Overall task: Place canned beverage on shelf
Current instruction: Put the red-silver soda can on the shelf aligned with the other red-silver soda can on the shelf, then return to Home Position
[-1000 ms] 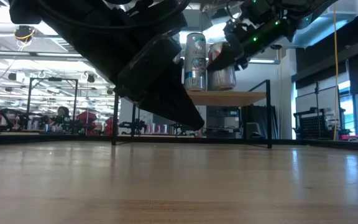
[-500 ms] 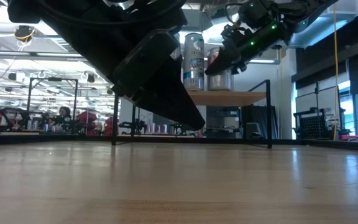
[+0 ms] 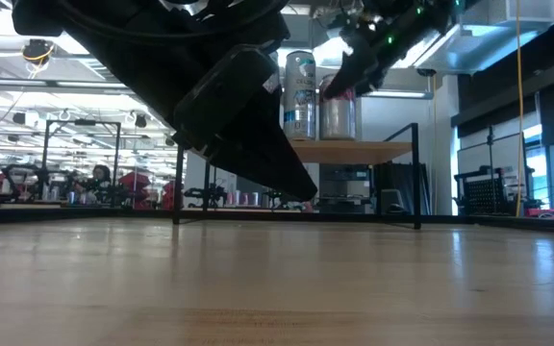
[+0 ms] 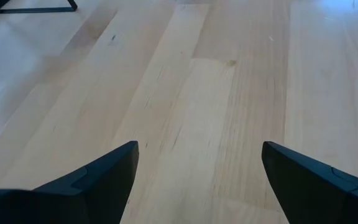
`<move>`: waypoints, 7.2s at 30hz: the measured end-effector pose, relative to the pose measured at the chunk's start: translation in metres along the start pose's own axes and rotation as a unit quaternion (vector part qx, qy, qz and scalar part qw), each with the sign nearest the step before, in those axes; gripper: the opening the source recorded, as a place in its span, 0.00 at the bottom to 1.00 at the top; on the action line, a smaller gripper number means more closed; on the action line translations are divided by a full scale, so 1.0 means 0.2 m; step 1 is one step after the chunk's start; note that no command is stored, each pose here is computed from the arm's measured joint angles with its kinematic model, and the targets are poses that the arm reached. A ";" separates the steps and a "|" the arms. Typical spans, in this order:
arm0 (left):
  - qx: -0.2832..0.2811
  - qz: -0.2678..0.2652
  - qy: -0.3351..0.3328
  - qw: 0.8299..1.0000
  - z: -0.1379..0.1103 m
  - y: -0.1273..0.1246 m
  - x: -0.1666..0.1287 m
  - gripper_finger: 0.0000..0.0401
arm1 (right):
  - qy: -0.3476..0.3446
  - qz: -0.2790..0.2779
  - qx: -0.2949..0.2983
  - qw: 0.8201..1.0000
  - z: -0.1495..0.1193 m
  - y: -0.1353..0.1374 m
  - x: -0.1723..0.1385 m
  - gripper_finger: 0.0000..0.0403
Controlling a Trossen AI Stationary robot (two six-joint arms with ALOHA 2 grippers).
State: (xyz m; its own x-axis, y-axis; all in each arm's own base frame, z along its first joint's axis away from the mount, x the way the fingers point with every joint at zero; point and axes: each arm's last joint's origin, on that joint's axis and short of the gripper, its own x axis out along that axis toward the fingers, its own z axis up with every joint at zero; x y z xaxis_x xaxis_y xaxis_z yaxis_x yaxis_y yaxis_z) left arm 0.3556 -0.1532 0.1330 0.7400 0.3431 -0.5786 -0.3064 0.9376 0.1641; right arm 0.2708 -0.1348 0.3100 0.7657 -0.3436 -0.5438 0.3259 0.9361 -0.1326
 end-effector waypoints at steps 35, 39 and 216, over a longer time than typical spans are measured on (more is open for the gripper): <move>0.094 0.037 0.106 0.989 0.16 0.34 -0.29 0.43 | -0.132 0.202 -0.020 0.970 -0.32 0.62 -0.44 0.85; 0.104 -0.010 0.151 0.983 0.08 0.39 -0.23 0.31 | -0.126 0.256 -0.020 0.958 -0.40 0.69 -0.39 0.85; -0.088 -0.086 -0.332 0.935 -0.58 1.17 -0.80 0.03 | -0.286 0.052 0.119 0.949 -1.13 0.30 -0.47 0.00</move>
State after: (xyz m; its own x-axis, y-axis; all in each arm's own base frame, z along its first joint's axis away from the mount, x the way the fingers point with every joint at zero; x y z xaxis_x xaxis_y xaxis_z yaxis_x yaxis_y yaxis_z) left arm 0.0966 0.0045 0.1705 0.9781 0.2020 0.0496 -0.1994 0.9785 -0.0526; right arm 0.0935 -0.0301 0.1662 0.9542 -0.2990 0.0040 0.2962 0.9469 0.1249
